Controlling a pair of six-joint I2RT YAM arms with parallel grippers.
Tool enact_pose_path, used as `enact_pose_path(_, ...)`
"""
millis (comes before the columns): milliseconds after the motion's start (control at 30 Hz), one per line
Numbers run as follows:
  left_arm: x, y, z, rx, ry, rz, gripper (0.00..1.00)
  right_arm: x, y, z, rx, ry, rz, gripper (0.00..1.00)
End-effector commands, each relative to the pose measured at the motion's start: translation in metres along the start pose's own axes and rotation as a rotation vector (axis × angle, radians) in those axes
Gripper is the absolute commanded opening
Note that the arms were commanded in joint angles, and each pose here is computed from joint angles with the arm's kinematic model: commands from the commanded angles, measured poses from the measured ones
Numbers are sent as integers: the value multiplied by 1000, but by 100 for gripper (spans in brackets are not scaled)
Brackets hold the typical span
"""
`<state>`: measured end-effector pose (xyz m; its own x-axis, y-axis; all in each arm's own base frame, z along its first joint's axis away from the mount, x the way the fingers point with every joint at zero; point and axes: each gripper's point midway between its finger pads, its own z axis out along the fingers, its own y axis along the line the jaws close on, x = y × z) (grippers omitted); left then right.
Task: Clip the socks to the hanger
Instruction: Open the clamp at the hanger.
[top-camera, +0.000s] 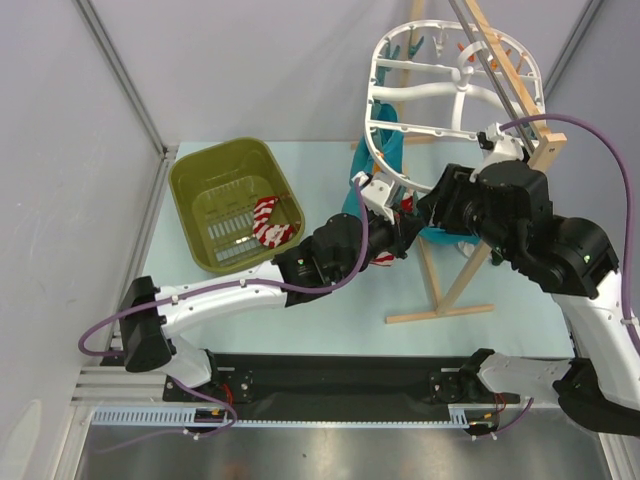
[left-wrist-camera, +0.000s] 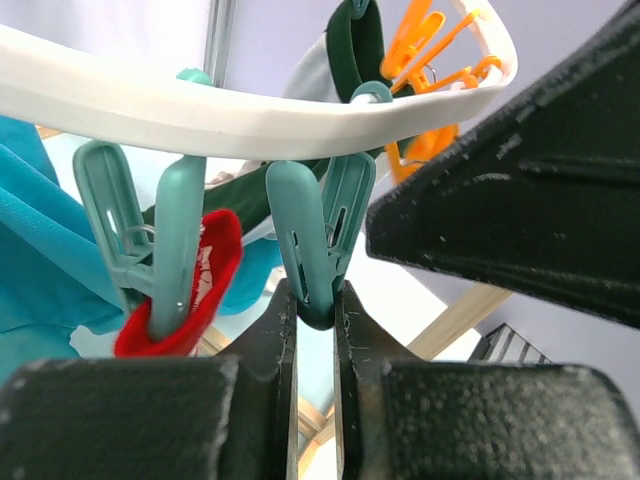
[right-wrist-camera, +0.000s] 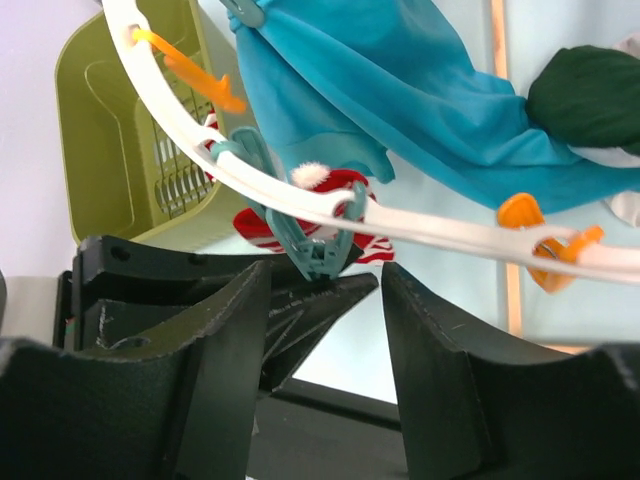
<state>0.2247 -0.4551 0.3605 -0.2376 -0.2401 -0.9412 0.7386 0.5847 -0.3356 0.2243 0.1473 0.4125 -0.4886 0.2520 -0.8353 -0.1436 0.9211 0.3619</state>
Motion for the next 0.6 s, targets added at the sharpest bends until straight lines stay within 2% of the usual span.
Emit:
enact_pose_path(0, -46, -13, -10, 23, -96, 5, 0, -5, -3, -5, 0, -40, 22, 55)
enact_pose_path(467, -44, -18, -7, 33, -76, 13, 0, -13, 9, 15, -15, -80, 48, 59)
enact_pose_path(567, -44, -20, -6, 35, -74, 15, 0, -16, 8, 17, 0, -94, 50, 54)
